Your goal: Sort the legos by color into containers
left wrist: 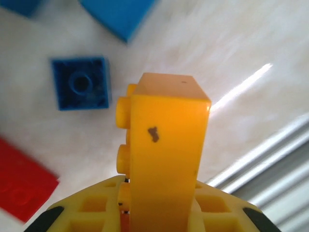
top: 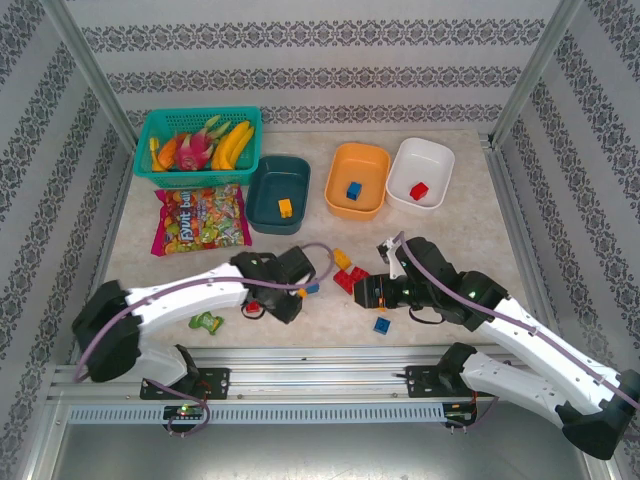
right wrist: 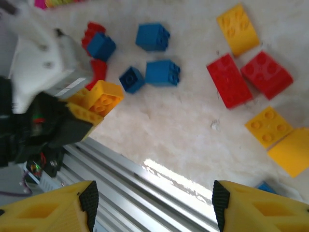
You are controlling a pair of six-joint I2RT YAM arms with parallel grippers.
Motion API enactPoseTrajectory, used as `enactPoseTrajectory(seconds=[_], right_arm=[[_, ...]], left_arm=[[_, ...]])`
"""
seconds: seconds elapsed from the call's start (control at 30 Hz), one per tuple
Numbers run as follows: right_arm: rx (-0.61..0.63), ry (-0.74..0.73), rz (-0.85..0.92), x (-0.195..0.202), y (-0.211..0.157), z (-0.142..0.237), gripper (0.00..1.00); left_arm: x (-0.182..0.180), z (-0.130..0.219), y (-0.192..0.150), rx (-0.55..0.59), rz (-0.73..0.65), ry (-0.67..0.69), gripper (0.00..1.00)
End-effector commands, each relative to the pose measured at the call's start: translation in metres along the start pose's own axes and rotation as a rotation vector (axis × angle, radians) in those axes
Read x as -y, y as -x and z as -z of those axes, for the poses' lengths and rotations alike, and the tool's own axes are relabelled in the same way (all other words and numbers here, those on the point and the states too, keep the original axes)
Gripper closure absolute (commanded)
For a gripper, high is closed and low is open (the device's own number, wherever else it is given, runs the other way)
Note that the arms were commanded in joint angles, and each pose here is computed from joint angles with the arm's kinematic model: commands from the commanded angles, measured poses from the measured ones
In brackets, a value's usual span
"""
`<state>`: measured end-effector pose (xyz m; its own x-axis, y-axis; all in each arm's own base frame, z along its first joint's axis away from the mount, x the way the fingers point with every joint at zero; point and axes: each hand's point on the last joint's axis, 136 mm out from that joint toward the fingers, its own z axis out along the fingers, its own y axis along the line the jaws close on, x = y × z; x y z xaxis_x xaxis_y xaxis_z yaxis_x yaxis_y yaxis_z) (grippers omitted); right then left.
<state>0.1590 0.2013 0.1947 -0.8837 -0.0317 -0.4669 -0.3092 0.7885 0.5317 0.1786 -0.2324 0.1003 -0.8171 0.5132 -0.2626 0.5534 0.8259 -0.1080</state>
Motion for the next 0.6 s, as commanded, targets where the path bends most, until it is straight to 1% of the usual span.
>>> enactPoseTrajectory(seconds=[0.0, 0.07, 0.1, 0.2, 0.27, 0.33, 0.47, 0.57], right_arm=[[0.129, -0.017, -0.003, -0.011, 0.035, 0.018, 0.34], [0.197, -0.02, -0.018, -0.016, 0.055, 0.022, 0.34], [0.231, -0.015, -0.028, -0.02, 0.065, 0.023, 0.34], [0.342, 0.018, -0.033, -0.035, 0.1, 0.023, 0.34], [0.414, 0.049, -0.021, -0.047, 0.124, 0.021, 0.33], [0.468, 0.043, -0.043, -0.049, 0.145, 0.018, 0.31], [0.492, 0.046, -0.121, -0.046, 0.175, 0.008, 0.31], [0.481, 0.047, -0.152, -0.043, 0.184, 0.0, 0.31]], left_arm=[[-0.028, 0.056, 0.025, 0.085, 0.209, 0.017, 0.97], [-0.055, 0.071, 0.041, 0.098, 0.348, 0.014, 0.99], [-0.067, 0.075, 0.049, 0.108, 0.388, 0.025, 0.98], [-0.1, 0.08, 0.081, 0.143, 0.448, 0.09, 0.98], [-0.121, 0.072, 0.101, 0.119, 0.486, 0.129, 0.98], [-0.14, 0.063, 0.119, 0.107, 0.53, 0.148, 0.99], [-0.175, 0.039, 0.144, 0.071, 0.6, 0.206, 0.99], [-0.196, 0.02, 0.153, 0.032, 0.655, 0.235, 0.99]])
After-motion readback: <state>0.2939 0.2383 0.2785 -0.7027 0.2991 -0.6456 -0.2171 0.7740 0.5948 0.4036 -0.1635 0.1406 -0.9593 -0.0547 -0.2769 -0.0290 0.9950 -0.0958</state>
